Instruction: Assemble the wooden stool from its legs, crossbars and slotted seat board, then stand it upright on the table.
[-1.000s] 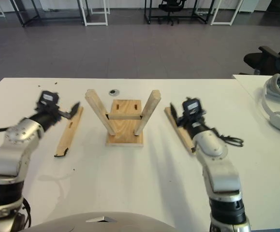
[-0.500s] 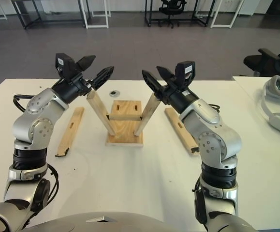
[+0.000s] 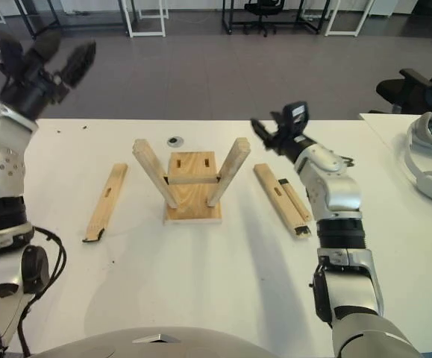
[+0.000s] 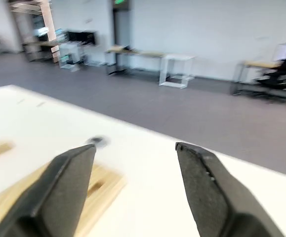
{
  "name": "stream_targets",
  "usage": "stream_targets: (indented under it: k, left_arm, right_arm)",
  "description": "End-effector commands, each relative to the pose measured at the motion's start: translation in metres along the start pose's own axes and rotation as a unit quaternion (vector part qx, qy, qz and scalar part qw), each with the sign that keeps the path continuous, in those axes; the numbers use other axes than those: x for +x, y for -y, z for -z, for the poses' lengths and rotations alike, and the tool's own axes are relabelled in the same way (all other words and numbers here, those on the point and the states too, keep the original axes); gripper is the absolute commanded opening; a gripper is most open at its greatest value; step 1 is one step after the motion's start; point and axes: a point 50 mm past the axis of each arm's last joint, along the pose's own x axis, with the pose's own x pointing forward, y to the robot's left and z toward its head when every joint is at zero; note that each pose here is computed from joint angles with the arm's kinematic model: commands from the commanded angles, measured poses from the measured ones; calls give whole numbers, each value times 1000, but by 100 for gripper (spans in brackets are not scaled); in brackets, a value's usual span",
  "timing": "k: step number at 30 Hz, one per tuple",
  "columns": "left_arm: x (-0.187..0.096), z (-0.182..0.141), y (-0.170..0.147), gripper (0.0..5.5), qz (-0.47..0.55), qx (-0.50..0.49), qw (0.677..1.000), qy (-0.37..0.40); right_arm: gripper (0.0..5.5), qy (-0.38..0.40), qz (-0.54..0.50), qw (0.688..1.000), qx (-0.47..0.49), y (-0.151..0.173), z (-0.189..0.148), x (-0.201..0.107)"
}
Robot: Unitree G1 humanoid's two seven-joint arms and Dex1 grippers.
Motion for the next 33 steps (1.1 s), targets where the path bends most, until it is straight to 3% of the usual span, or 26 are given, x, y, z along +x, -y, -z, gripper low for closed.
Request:
stream_targets:
  k: [1, 3, 6, 8, 9, 11, 14, 19, 25, 27, 30, 33]
  left_arm:
    - [-89, 65, 45, 459, 221, 61, 926, -300]
    - [-105, 68, 57, 459, 278, 79, 887, -360]
    - [-97, 66, 69, 459, 297, 130, 873, -366]
    - [-94, 69, 79, 459, 323, 173, 852, -373]
    - [-93, 73, 82, 459, 329, 189, 843, -380]
    - [-94, 85, 85, 459, 342, 207, 826, -398]
    - [-87, 106, 89, 459, 364, 238, 802, -409]
    - [-35, 122, 89, 459, 340, 250, 839, -343]
    - [72, 137, 105, 459, 258, 178, 918, -241]
    - [74, 137, 83, 459, 222, 187, 925, -246]
    - [34, 132, 27, 459, 168, 241, 916, -273]
    - [6, 115, 14, 459, 182, 277, 907, -260]
  right_arm:
    - [302, -1, -263, 965, -8, -78, 8, -11]
    - [302, -22, -348, 937, -10, -107, 11, -23]
    - [302, -6, -380, 925, 1, -127, 4, -26]
    - [302, -54, -235, 966, -88, -91, 18, -3]
    - [302, -102, -157, 971, -151, -65, 30, 4]
    - [302, -187, -84, 950, -237, -31, 52, 2]
    - [302, -271, -111, 925, -244, -19, 89, -23]
    - [302, -328, -219, 900, -184, -35, 97, -82]
    - [302, -331, -155, 915, -172, -34, 99, -79]
    - [302, -330, -115, 918, -187, -21, 91, -79]
    - [302, -284, -65, 943, -161, -4, 69, -80]
    - [302, -259, -10, 954, -148, 17, 62, -77]
